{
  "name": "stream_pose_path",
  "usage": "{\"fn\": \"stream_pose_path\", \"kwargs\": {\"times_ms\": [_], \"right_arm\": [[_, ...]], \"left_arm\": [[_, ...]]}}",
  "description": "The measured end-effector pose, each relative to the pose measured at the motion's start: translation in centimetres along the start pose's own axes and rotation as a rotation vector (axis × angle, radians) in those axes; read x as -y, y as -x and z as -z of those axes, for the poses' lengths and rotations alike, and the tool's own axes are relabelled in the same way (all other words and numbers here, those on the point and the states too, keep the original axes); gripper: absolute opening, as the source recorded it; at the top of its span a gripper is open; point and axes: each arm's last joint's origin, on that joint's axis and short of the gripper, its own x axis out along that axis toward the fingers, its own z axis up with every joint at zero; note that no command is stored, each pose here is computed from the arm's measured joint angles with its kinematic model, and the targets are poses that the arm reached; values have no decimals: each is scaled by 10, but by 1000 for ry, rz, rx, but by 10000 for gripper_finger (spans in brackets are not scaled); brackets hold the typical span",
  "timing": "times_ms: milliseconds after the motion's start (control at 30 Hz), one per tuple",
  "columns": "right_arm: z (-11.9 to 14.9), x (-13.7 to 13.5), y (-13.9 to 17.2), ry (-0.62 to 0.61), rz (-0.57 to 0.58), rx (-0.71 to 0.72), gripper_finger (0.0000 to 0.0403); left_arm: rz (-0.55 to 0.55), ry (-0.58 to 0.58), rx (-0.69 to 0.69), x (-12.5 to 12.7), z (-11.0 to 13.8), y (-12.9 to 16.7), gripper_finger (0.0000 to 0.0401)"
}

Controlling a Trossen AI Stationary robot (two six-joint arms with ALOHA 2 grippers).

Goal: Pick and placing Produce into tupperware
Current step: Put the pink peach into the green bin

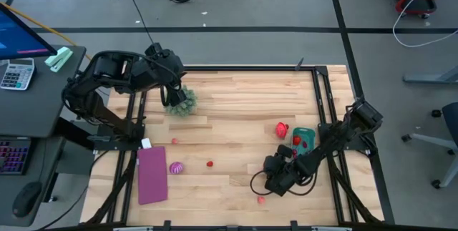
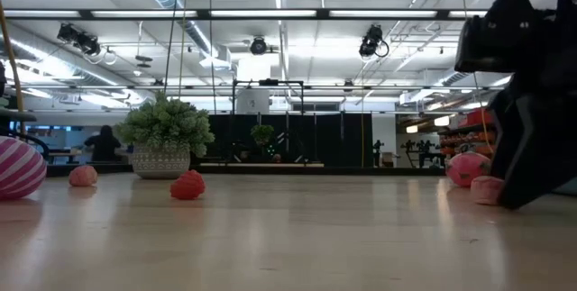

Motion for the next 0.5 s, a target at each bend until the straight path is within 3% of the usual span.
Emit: {"fn": "stream_pose_path", "kwargs": {"times_ms": [200,500], "right_arm": [[-2,1,3,-59,-7,16,235],[-9,2,14,-86,-42,53,137]], "left_arm": [[0,-2,0,0,0,0,63],[0,-2,0,0,0,0,53]]}}
